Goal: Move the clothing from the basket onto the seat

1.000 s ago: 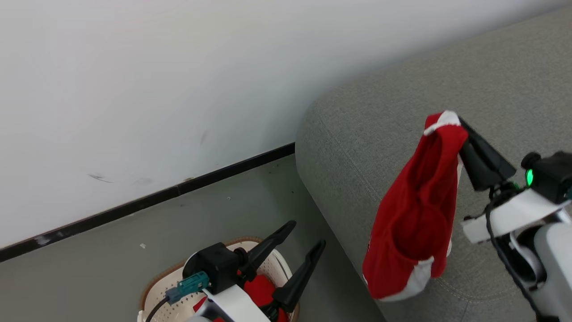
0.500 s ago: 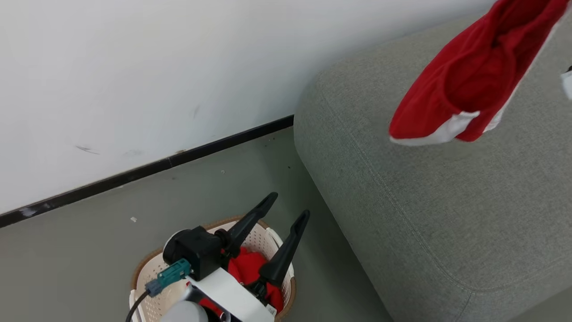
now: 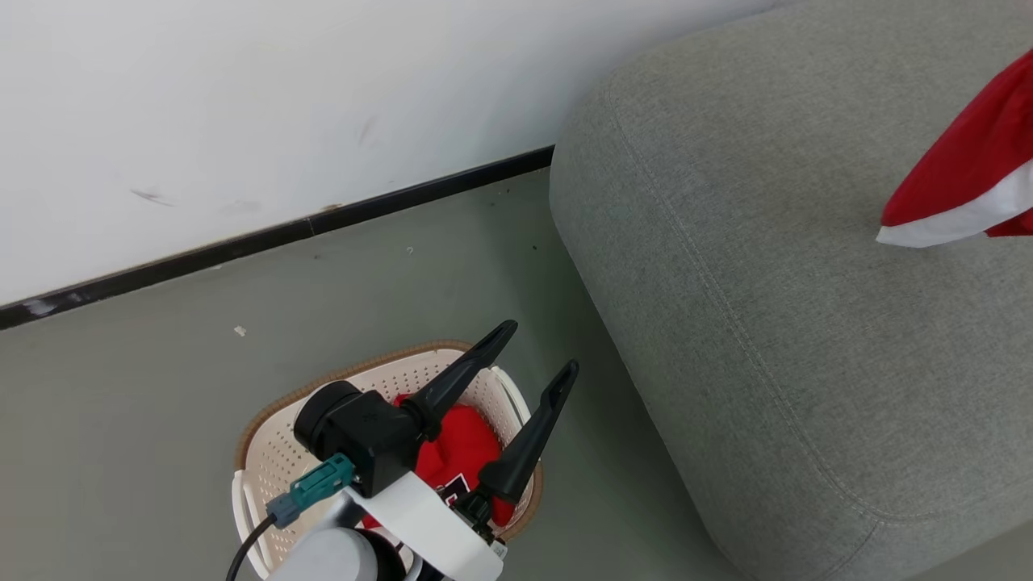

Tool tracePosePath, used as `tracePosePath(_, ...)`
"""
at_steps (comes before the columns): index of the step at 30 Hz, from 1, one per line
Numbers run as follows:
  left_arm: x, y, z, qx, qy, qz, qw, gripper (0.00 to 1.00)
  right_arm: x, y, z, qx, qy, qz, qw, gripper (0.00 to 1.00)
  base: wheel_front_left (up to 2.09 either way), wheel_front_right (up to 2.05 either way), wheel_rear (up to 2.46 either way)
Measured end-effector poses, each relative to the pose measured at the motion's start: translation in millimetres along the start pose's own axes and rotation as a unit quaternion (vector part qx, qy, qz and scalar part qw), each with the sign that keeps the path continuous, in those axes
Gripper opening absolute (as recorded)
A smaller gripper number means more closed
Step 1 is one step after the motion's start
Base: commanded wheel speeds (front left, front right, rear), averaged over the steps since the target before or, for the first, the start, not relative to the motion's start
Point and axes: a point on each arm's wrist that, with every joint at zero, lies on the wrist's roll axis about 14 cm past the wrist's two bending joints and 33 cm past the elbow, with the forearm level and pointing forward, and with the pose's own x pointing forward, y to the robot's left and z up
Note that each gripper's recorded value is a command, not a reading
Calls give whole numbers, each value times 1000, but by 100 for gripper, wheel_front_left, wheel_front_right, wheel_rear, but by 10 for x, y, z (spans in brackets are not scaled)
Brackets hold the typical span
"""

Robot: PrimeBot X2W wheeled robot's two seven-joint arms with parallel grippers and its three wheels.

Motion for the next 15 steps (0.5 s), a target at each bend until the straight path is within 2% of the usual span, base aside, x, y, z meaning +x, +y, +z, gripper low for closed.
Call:
tracePosePath(4,11,48,-41,-4,7,0,1000,100,26,-82,-224,-1,23,-16,1000,0,0,0,0)
tracePosePath(6,45,85,-30,-7,6,-3,1000,100,2,-81,-518,10,56,-26,998,0,0,0,0)
tracePosePath(10,60,133,-104,-11,18,-4,1000,100,-156,225,-1081,26,121,-4,992,0,0,0,0)
tracePosePath(15,109,208,-123,-14,18,-6,1000,100,-513,532,-1740,55,199,4,978,0,0,0,0)
